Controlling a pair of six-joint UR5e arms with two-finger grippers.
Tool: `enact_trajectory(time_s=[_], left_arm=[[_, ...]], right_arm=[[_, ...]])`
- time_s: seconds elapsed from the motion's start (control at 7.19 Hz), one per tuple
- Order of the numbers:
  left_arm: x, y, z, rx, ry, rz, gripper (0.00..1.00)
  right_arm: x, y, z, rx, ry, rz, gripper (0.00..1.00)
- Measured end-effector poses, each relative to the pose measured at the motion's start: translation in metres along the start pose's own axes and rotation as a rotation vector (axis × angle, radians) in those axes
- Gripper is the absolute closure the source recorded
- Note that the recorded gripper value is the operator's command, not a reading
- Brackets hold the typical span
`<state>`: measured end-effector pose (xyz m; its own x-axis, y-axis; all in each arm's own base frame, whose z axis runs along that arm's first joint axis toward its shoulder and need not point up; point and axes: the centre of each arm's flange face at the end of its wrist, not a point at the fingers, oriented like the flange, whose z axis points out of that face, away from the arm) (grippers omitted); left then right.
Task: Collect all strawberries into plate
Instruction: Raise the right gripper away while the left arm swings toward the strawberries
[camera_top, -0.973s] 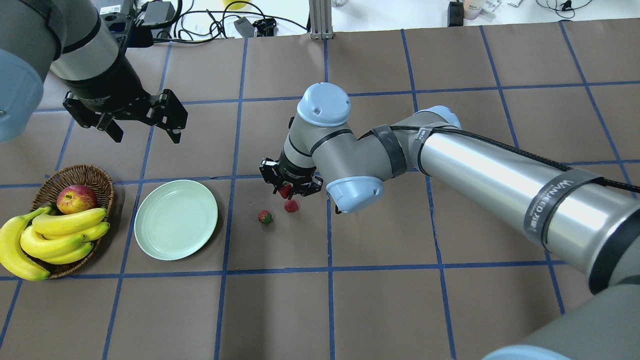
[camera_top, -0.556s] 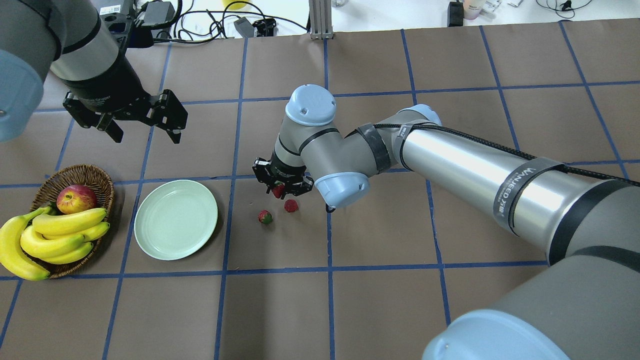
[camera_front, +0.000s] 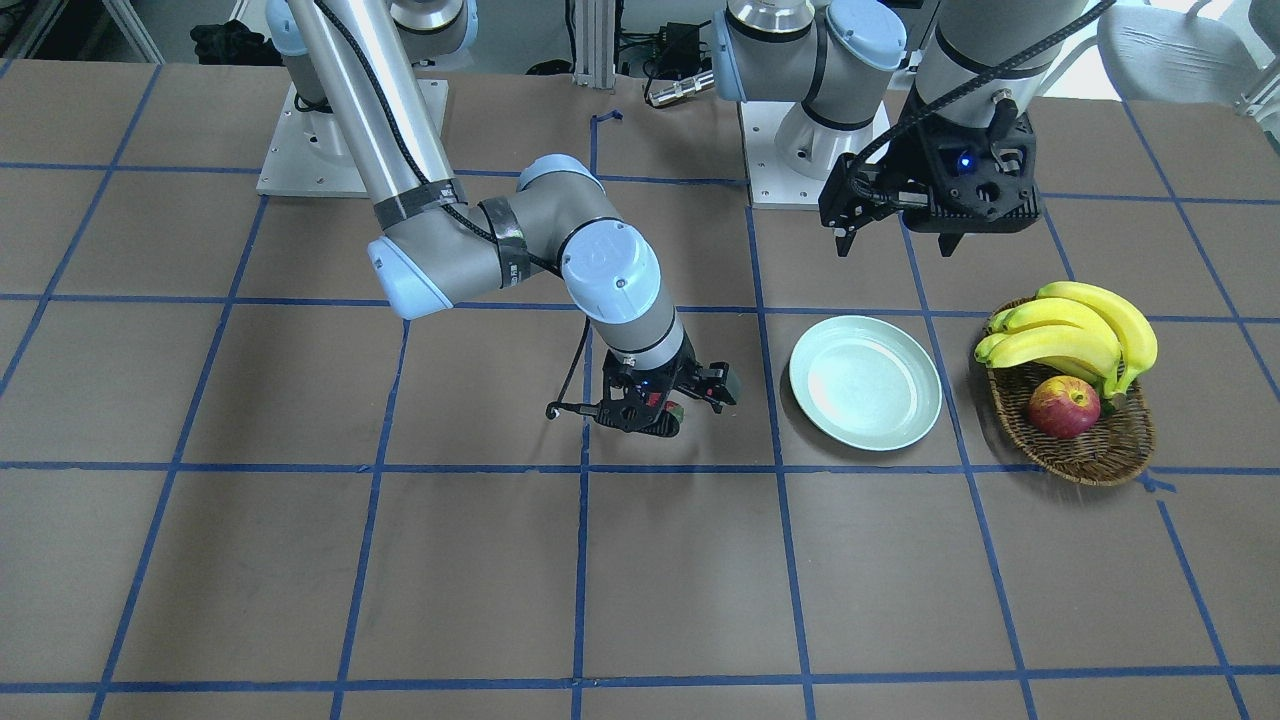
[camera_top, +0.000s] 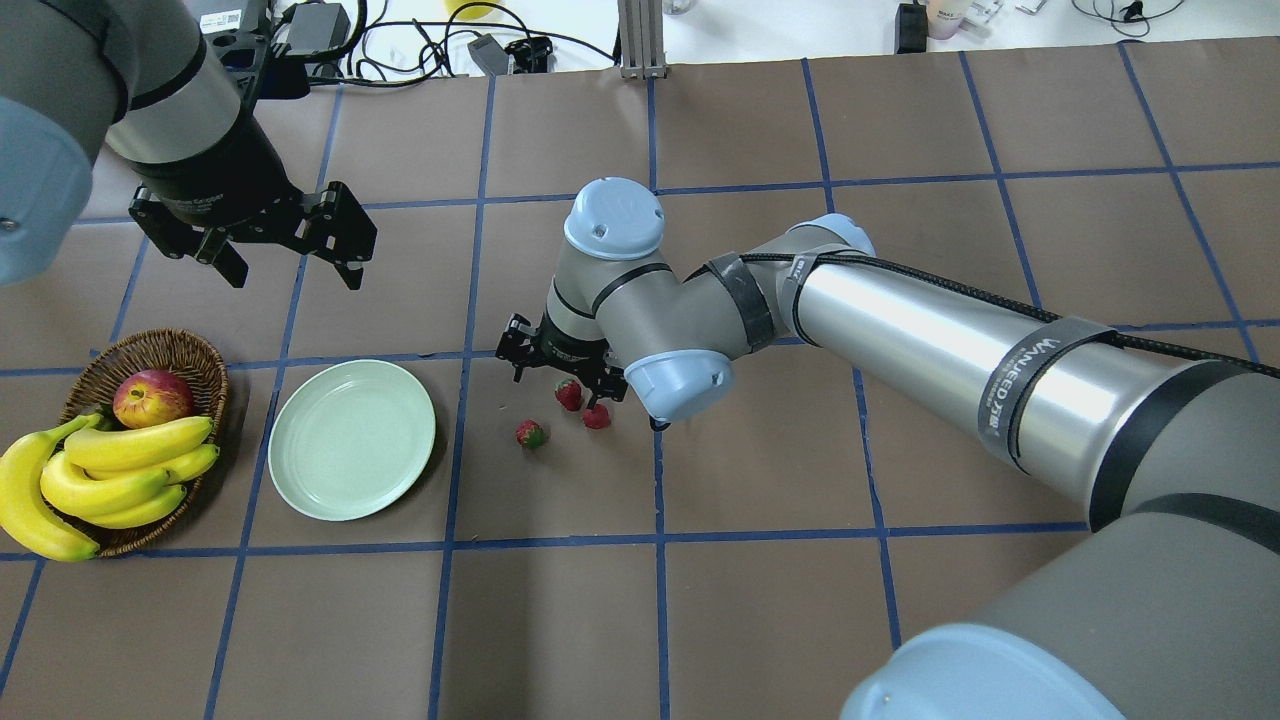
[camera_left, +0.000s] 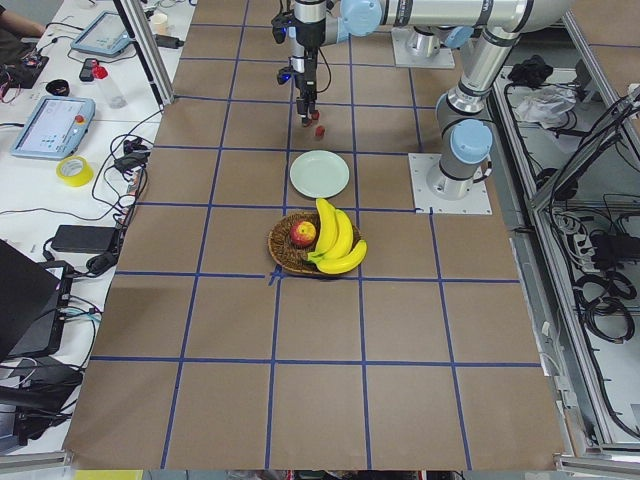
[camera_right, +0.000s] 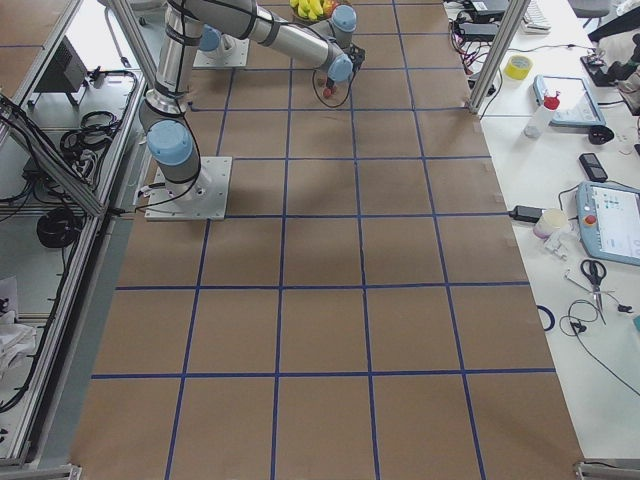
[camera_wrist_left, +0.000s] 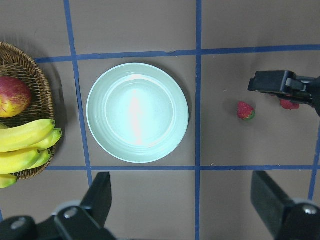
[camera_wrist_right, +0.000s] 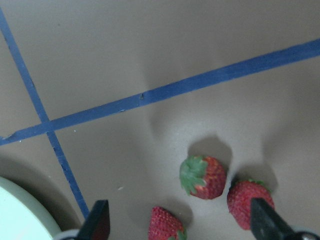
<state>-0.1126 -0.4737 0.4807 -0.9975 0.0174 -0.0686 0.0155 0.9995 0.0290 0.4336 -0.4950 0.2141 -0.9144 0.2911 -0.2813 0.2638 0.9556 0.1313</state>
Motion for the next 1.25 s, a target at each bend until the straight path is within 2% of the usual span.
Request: enact_trajectory(time_s=[0.42, 0.69, 0.83, 0.97, 1.11, 1.25], left_arm=[[0.000, 0.000, 0.009, -0.019, 0.003, 0.000, 0.00], [-0.001, -0.007, 0.020, -0.011, 0.004, -0.010, 0.00], [0.000, -0.014, 0.032, 0.016, 0.005, -0.048, 0.00], [0.003, -0.020, 0.049, 0.026, 0.022, -0.131, 0.00], [0.010, -0.030, 0.070, 0.032, 0.067, -0.232, 0.00], [0.019, -0.041, 0.092, 0.038, 0.115, -0.330, 0.00]], right_arm=[[0.000, 0.005, -0.077, 0.050, 0.022, -0.030, 0.00], [0.031, 0.001, -0.145, 0.054, 0.078, -0.083, 0.00], [0.059, -0.005, -0.183, 0.039, 0.106, -0.107, 0.00], [0.087, -0.008, -0.219, 0.038, 0.147, -0.147, 0.00], [0.112, -0.012, -0.253, 0.060, 0.203, -0.179, 0.00], [0.124, -0.017, -0.282, 0.090, 0.236, -0.190, 0.00]])
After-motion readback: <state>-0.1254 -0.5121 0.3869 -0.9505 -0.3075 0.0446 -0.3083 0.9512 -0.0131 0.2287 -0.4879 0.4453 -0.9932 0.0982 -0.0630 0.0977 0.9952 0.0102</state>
